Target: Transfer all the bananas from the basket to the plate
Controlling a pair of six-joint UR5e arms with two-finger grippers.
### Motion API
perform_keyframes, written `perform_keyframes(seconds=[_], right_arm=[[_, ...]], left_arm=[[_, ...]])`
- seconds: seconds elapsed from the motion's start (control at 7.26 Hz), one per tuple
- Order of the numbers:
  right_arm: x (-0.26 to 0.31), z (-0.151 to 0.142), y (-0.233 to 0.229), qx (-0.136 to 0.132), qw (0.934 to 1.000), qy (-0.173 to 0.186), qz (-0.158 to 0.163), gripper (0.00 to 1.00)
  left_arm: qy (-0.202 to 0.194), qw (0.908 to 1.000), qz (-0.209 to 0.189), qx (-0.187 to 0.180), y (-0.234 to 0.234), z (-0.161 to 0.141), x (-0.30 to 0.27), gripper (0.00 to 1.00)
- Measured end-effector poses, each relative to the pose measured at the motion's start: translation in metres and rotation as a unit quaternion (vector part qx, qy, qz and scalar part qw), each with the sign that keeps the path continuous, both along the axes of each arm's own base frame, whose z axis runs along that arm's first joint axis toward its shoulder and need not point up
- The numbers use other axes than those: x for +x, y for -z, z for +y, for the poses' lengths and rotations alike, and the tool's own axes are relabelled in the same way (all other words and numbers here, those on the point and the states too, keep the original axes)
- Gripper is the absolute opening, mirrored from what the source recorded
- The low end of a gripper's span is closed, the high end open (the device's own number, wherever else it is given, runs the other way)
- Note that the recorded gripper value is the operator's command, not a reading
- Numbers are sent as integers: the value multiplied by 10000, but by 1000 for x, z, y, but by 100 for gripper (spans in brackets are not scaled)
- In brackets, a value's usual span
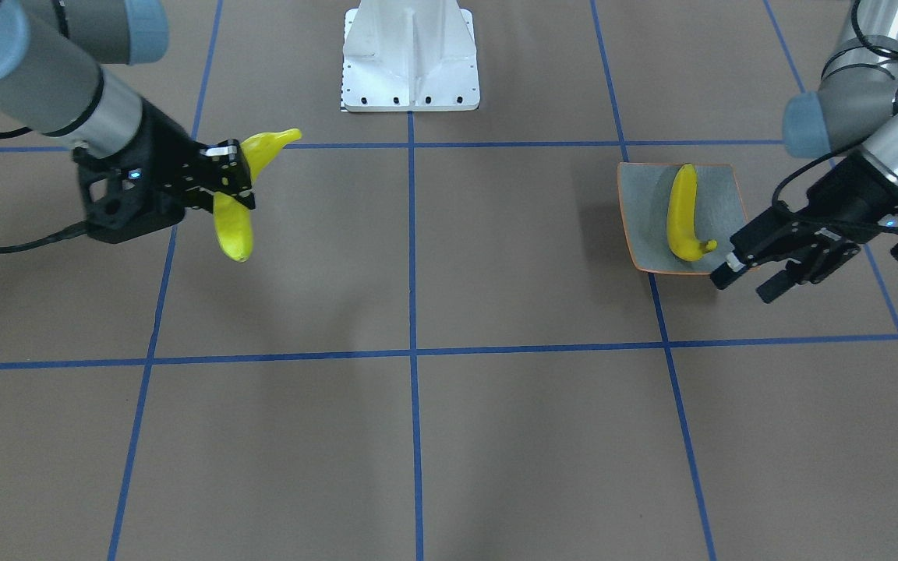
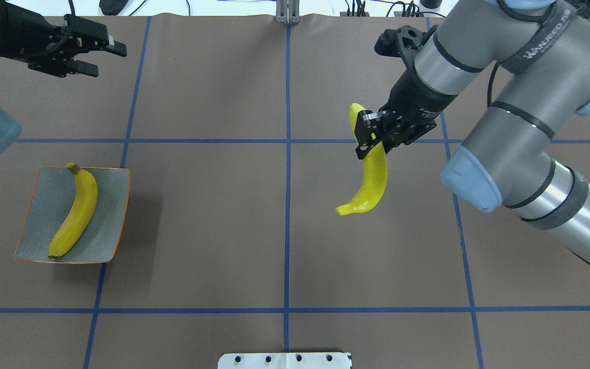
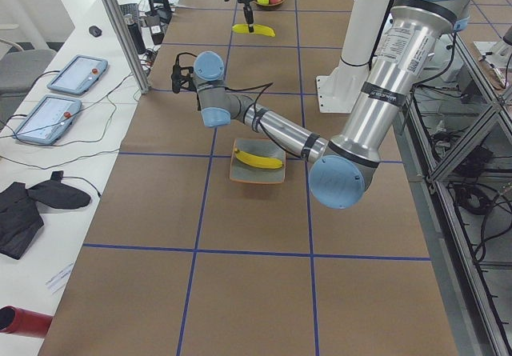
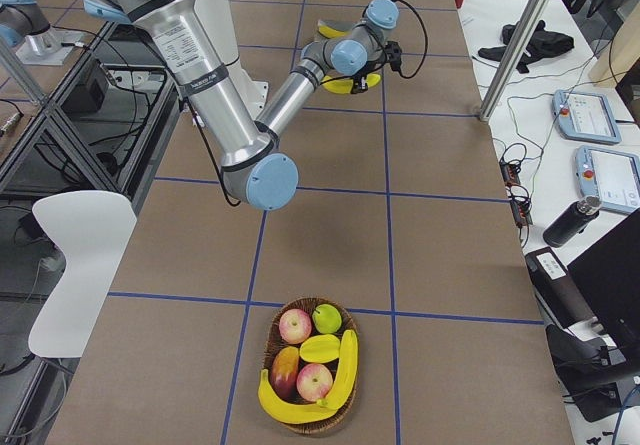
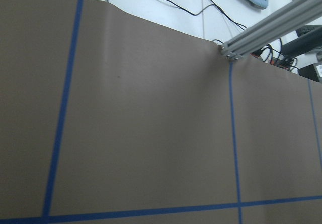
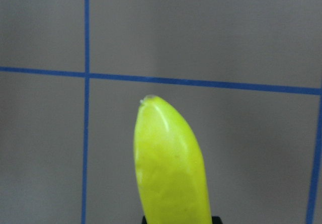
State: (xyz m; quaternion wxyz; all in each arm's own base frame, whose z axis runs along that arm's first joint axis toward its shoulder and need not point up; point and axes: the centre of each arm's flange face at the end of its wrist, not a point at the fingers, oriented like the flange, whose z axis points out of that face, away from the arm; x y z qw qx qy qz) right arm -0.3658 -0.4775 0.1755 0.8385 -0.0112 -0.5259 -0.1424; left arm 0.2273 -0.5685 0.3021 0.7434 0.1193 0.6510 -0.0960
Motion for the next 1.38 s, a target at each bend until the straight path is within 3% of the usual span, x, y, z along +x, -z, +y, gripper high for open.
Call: perform_keyframes(seconds=[0.28, 0.55, 0.96, 1.38], right_arm=[[-39, 25, 35, 320, 9990, 261, -152, 0], [-64, 43, 51, 619, 9971, 311, -309, 0], [-70, 47, 56, 716, 9962, 313, -376, 0], [-73, 44, 53, 685, 9965, 316, -349, 0]], left_arm=[[-158, 9992, 288, 212, 21, 15, 30, 100], [-35, 9957, 904, 222, 41, 44, 83, 100], [145, 9839, 1734, -407, 52, 75, 124, 99], [145, 9654, 2405, -992, 73, 107, 164, 99]])
